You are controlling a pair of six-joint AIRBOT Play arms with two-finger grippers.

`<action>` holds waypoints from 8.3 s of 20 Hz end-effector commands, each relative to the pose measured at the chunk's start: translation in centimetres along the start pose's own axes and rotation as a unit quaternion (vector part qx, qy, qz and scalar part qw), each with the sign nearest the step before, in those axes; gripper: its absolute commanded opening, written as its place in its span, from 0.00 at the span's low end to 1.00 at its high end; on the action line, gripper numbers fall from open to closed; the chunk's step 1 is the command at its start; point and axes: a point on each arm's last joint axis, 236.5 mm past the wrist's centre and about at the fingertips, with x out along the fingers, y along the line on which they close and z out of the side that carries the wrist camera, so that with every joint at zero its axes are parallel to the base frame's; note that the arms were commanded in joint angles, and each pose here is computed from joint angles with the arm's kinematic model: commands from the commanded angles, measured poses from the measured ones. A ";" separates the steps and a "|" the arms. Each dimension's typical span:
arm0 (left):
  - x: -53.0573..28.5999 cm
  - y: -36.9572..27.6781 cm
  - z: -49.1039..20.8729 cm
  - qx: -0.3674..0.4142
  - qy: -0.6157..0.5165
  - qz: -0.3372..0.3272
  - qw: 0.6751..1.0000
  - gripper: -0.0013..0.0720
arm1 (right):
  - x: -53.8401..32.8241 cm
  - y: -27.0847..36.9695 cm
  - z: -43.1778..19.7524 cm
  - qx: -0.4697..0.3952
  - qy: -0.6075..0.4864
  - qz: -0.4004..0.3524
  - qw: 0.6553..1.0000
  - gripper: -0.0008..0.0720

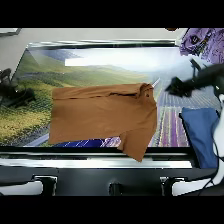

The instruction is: Fold the clothes and pants, and hang the long-sleeved shirts on hangers.

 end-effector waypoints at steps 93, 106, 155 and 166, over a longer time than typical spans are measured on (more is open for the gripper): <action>7.7 -10.5 11.3 0.075 -0.120 -0.079 0.987 0.04 | 9.0 4.8 11.2 -0.027 -0.139 -0.103 0.985 0.04; 9.0 -8.3 0.6 0.090 0.105 -0.047 0.989 0.04 | 6.3 0.7 3.4 -0.023 0.022 -0.210 0.977 0.05; 6.6 0.9 -17.9 -0.099 0.151 -0.140 0.974 0.56 | 7.9 -2.5 -27.4 0.130 0.145 -0.002 0.981 0.05; 10.7 -2.4 -21.2 -0.092 0.184 -0.184 0.961 0.27 | 6.3 -1.3 -26.5 0.113 0.114 0.004 0.987 0.05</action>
